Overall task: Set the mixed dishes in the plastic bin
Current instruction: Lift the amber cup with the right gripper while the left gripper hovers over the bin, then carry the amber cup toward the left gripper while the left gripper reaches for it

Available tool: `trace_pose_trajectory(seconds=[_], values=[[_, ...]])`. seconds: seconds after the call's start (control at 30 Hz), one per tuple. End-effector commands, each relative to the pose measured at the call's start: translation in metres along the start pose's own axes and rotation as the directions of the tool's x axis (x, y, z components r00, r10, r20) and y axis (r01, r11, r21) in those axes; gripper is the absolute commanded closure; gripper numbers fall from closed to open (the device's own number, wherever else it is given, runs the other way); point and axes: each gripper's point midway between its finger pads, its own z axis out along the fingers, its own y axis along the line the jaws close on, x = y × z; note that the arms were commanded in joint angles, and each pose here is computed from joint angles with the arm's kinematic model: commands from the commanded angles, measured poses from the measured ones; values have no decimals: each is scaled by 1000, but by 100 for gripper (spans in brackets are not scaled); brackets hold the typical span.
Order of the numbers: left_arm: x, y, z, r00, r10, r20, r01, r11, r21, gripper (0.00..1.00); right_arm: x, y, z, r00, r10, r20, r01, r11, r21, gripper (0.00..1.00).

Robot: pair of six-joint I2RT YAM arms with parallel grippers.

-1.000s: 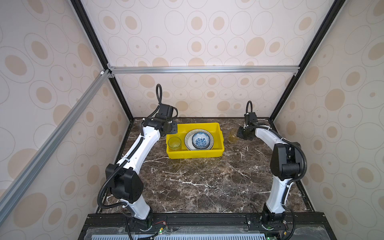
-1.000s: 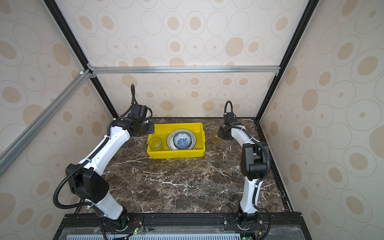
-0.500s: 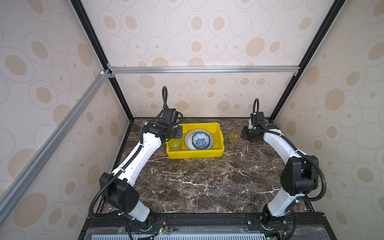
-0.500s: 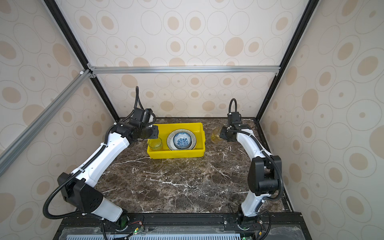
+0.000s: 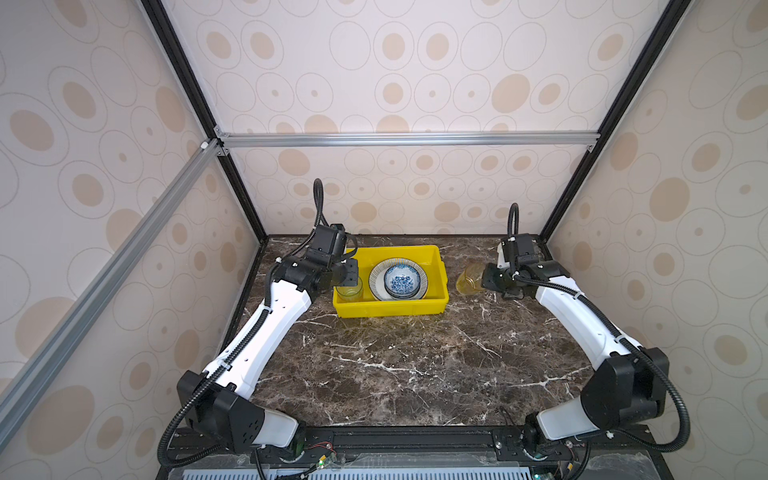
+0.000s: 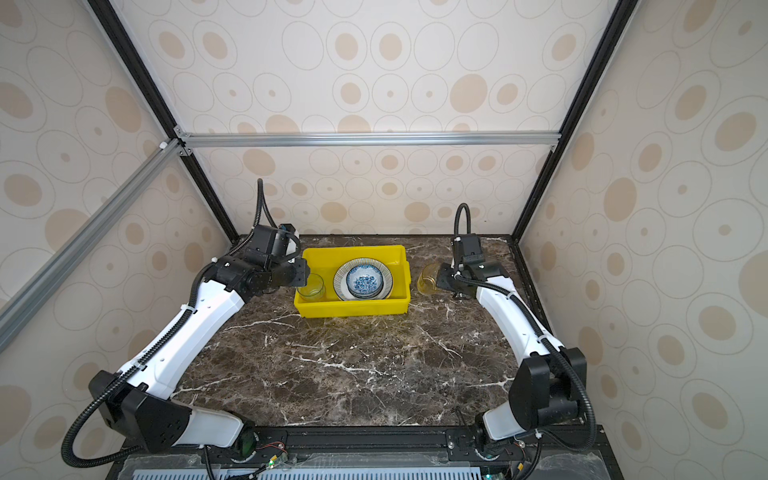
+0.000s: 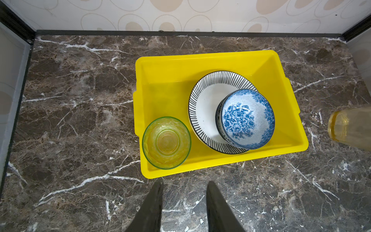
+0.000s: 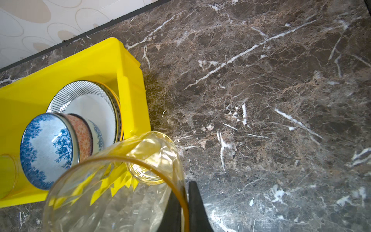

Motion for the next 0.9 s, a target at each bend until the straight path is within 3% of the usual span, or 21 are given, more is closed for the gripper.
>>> trace_pose_trajectory(seconds=[0.0, 0.3, 0.87], values=[[1, -1, -12, 1000, -8, 12, 8, 1000, 4, 63, 7, -6, -17, 1000, 5, 19, -6, 1000, 23, 100], [7, -6, -16, 1000, -13, 14, 13, 1000, 19, 63, 29, -2, -39, 1000, -25, 7, 25, 999, 27, 100], [21, -28, -24, 1000, -3, 5, 3, 998, 61, 62, 53, 76, -64, 978, -209, -2, 209, 975, -79, 100]])
